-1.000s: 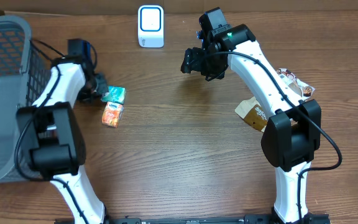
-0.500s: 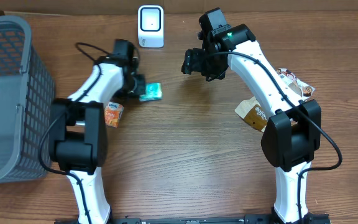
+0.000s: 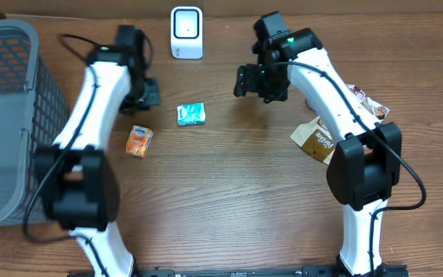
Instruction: Scan the item barcode
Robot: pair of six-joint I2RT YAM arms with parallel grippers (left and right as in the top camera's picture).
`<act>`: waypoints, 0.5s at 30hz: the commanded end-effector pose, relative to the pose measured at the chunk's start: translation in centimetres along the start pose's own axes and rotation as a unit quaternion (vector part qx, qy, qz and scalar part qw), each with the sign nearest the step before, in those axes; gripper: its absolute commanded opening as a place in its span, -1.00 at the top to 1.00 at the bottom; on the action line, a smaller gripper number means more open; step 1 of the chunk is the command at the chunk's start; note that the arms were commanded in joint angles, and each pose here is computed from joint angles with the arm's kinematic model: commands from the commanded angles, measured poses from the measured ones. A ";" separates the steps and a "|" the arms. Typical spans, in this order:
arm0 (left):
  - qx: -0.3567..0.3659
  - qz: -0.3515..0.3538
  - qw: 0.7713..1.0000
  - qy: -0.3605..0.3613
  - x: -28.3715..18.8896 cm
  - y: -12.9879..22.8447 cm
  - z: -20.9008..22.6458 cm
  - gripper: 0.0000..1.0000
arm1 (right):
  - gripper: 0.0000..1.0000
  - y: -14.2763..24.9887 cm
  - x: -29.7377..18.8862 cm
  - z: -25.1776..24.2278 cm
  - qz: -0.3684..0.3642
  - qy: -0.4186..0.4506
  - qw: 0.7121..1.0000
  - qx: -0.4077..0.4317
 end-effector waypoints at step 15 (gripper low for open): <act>-0.084 0.045 0.994 -0.061 4.3 4.6 7.3 0.91 | -0.56 -1.2 -1.2 -3.0 -0.005 -0.017 1.000 0.014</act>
Point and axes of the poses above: each gripper's point midway between its finger pads, its own x axis out along the fingers, its own z axis along the line the jaws close on, y = z × x, the point moved 4 cm from there along -x, back along the fingers, and after that the axes turned 2 degrees about -x, right-handed, at the moved point
